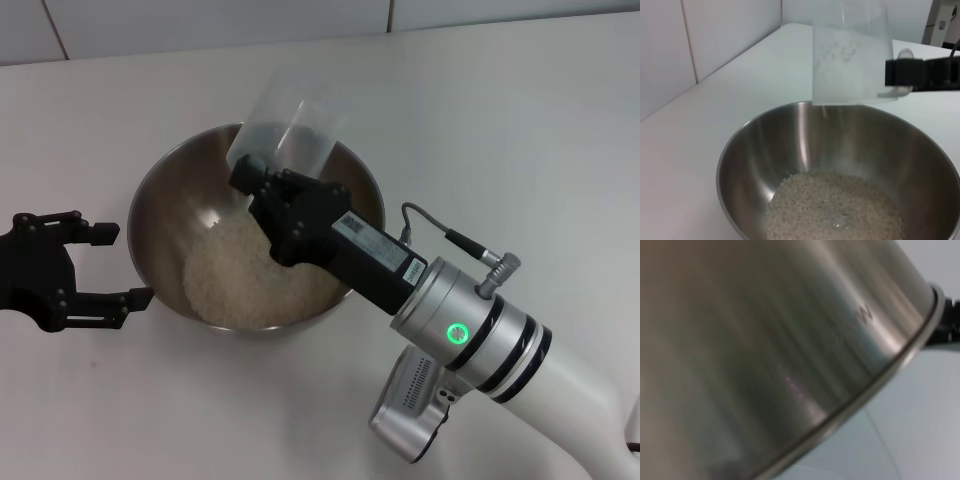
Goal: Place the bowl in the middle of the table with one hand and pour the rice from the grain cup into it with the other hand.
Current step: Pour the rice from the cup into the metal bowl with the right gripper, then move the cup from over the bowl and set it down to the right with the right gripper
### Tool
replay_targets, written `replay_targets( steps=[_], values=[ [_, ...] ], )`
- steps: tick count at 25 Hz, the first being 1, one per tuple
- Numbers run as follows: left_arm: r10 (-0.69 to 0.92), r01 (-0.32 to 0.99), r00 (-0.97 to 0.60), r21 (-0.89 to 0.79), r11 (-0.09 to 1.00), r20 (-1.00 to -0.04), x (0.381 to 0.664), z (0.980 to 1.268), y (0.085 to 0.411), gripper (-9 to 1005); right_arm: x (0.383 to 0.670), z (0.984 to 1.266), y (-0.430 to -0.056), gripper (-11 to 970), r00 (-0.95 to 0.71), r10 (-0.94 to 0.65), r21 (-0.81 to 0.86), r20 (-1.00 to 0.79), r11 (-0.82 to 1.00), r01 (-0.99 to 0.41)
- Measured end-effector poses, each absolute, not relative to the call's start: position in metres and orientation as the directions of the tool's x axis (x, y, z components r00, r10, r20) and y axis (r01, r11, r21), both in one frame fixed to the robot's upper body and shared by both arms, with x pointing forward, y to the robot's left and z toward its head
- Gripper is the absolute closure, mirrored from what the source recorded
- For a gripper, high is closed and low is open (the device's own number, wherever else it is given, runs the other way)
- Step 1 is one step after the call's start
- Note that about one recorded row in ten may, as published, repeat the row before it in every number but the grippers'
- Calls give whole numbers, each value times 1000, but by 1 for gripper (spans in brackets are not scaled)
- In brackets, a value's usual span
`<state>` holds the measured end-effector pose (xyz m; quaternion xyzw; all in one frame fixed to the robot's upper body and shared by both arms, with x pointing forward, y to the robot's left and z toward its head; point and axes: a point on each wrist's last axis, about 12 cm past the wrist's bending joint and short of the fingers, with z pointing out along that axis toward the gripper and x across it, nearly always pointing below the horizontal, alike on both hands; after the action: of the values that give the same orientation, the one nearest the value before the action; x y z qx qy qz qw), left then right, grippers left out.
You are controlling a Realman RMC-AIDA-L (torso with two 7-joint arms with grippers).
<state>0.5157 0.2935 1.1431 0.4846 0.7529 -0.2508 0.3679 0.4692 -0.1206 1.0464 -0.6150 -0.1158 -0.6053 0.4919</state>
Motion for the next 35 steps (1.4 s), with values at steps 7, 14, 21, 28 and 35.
replay_targets(
  steps=[7,14,21,28,35],
  values=[
    [547,916,-257,-20,401,-797,517,1144,293,134,471,1059,-114,944,349,-635,-671,689,-378,638],
    [547,916,-255,-18,400,-797,517,1144,292,134,467,1081,-120,943,502,-854,-923,-137,294,248],
    [548,916,-253,-15,401,-797,517,1144,293,134,474,1079,-147,944,387,-541,-585,-747,811,4],
    [548,916,-252,-14,401,-797,517,1145,293,134,496,1045,-213,941,253,-200,-220,-946,974,-50],
    [547,916,-254,-17,401,-798,517,1144,293,134,523,1014,-236,928,27,-151,-153,-988,972,-176]
  ],
)
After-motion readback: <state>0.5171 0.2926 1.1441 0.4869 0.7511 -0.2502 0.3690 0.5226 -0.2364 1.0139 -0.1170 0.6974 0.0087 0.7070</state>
